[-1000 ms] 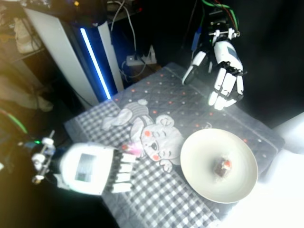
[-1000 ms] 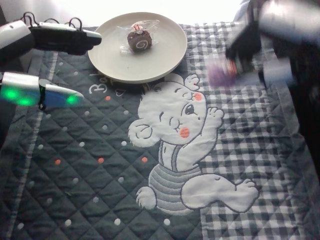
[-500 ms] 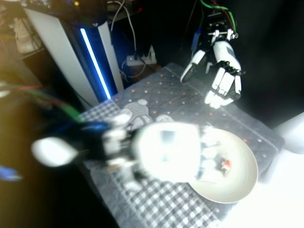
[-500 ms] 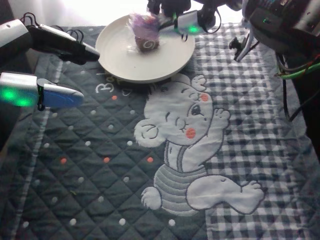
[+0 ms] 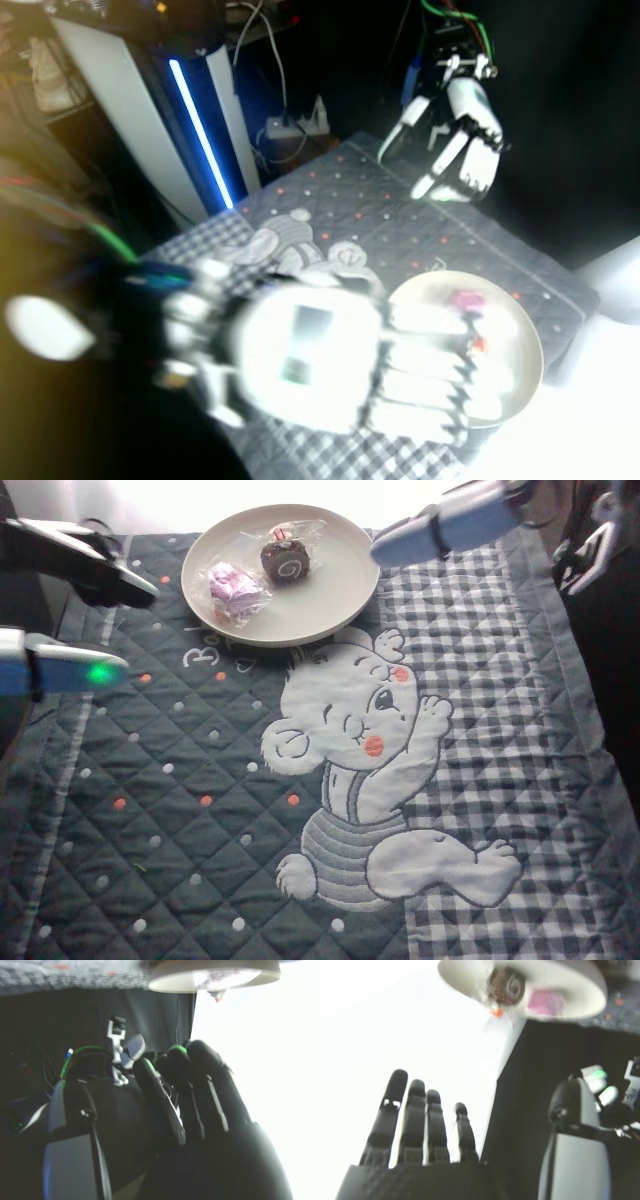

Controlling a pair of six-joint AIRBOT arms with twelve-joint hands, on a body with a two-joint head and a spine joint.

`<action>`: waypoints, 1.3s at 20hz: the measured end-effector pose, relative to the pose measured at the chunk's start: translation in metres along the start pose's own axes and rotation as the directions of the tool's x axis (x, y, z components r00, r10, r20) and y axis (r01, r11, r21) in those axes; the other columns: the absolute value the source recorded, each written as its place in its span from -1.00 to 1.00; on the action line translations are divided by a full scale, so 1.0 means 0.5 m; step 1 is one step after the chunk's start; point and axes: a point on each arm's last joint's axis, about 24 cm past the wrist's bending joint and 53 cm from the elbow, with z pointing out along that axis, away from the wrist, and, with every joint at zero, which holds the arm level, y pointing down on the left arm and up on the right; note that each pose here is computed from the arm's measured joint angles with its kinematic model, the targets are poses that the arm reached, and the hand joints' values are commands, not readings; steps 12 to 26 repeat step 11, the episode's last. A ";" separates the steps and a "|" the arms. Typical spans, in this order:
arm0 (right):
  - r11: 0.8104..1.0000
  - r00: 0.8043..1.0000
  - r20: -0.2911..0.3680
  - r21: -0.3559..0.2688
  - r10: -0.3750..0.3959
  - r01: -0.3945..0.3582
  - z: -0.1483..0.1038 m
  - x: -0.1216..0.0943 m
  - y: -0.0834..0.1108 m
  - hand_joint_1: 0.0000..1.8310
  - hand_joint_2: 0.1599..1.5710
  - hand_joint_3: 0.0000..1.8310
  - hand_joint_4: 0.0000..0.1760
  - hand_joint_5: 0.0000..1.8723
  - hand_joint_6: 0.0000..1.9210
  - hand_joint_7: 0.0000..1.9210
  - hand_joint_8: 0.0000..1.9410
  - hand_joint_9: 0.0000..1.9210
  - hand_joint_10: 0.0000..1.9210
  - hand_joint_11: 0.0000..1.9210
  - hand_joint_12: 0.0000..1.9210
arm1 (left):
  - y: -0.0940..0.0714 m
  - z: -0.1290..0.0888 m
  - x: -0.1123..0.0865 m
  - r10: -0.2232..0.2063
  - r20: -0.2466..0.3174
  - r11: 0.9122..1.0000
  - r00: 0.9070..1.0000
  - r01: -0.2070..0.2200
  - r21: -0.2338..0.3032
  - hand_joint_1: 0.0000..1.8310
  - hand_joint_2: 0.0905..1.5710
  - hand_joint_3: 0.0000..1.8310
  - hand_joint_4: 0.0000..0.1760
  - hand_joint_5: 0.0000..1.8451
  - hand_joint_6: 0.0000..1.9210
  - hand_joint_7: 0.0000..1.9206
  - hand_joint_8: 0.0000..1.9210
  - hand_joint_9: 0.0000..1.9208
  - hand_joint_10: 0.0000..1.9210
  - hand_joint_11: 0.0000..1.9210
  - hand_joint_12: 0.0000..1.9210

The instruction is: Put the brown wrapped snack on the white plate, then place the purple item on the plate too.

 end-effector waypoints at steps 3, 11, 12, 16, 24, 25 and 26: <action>0.990 0.992 0.105 -0.131 0.073 -0.059 -0.099 -0.053 0.062 -0.13 -0.10 -1.00 0.90 -0.95 -1.00 -0.86 -1.00 -0.92 -1.00 -1.00 -0.90 | -0.027 -0.054 -0.039 -0.013 0.095 0.999 0.995 0.009 0.045 -0.03 0.04 -1.00 -1.00 -0.02 -1.00 -0.42 -0.13 -0.48 0.14 -0.64 0.23; 0.952 0.933 0.258 -0.240 0.251 -0.190 -0.284 -0.071 0.072 -0.23 -0.03 -1.00 0.44 -0.91 -1.00 -0.82 -1.00 -0.81 -0.98 -0.92 -0.95 | -0.050 -0.138 -0.081 -0.113 0.266 0.989 0.957 0.083 0.124 -0.54 0.21 -0.98 -1.00 -0.89 -1.00 -0.84 -1.00 -0.76 -0.95 -1.00 0.22; 0.952 0.933 0.258 -0.240 0.251 -0.190 -0.284 -0.071 0.072 -0.23 -0.03 -1.00 0.44 -0.91 -1.00 -0.82 -1.00 -0.81 -0.98 -0.92 -0.95 | -0.050 -0.138 -0.081 -0.113 0.266 0.989 0.957 0.083 0.124 -0.54 0.21 -0.98 -1.00 -0.89 -1.00 -0.84 -1.00 -0.76 -0.95 -1.00 0.22; 0.952 0.933 0.258 -0.240 0.251 -0.190 -0.284 -0.071 0.072 -0.23 -0.03 -1.00 0.44 -0.91 -1.00 -0.82 -1.00 -0.81 -0.98 -0.92 -0.95 | -0.050 -0.138 -0.081 -0.113 0.266 0.989 0.957 0.083 0.124 -0.54 0.21 -0.98 -1.00 -0.89 -1.00 -0.84 -1.00 -0.76 -0.95 -1.00 0.22; 0.952 0.933 0.258 -0.240 0.251 -0.190 -0.284 -0.071 0.072 -0.23 -0.03 -1.00 0.44 -0.91 -1.00 -0.82 -1.00 -0.81 -0.98 -0.92 -0.95 | -0.050 -0.138 -0.081 -0.113 0.266 0.989 0.957 0.083 0.124 -0.54 0.21 -0.98 -1.00 -0.89 -1.00 -0.84 -1.00 -0.76 -0.95 -1.00 0.22; 0.952 0.933 0.258 -0.240 0.251 -0.190 -0.284 -0.071 0.072 -0.23 -0.03 -1.00 0.44 -0.91 -1.00 -0.82 -1.00 -0.81 -0.98 -0.92 -0.95 | -0.050 -0.138 -0.081 -0.113 0.266 0.989 0.957 0.083 0.124 -0.54 0.21 -0.98 -1.00 -0.89 -1.00 -0.84 -1.00 -0.76 -0.95 -1.00 0.22; 0.952 0.933 0.258 -0.240 0.251 -0.190 -0.284 -0.071 0.072 -0.23 -0.03 -1.00 0.44 -0.91 -1.00 -0.82 -1.00 -0.81 -0.98 -0.92 -0.95 | -0.050 -0.138 -0.081 -0.113 0.266 0.989 0.957 0.083 0.124 -0.54 0.21 -0.98 -1.00 -0.89 -1.00 -0.84 -1.00 -0.76 -0.95 -1.00 0.22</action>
